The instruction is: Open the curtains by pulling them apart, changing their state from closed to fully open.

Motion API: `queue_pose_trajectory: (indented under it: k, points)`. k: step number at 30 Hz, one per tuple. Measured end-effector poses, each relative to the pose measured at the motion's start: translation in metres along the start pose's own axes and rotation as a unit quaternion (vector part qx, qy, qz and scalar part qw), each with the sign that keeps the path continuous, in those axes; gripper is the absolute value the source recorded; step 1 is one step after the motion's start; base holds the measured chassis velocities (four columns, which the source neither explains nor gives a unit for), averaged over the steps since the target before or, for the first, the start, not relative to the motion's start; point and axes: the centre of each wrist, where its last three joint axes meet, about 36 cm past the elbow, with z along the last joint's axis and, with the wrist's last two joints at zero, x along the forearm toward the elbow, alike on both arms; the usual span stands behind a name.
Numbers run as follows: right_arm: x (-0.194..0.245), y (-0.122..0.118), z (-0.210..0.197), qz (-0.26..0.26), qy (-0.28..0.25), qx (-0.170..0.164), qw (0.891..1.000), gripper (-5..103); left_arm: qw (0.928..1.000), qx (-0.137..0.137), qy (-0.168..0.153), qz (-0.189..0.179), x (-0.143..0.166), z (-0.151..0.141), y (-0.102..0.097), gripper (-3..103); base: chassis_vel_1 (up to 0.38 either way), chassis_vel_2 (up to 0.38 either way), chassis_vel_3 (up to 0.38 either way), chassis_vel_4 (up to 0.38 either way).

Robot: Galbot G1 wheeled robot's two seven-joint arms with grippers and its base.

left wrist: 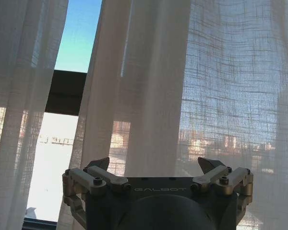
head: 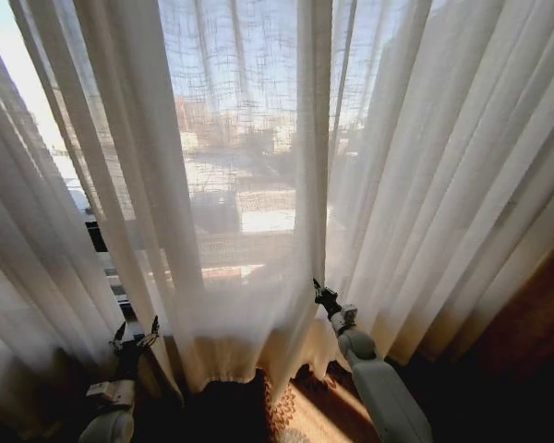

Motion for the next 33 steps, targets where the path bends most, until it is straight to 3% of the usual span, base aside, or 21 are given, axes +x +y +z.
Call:
queue_pose_trajectory:
  k: [33]
  points:
    - [0.009,-0.017,-0.001,0.004,-0.002,0.003,1.000,0,1.0000,0.000,0.000,0.000,0.000,0.000,0.000,100,-0.353,-0.361,0.356,0.356]
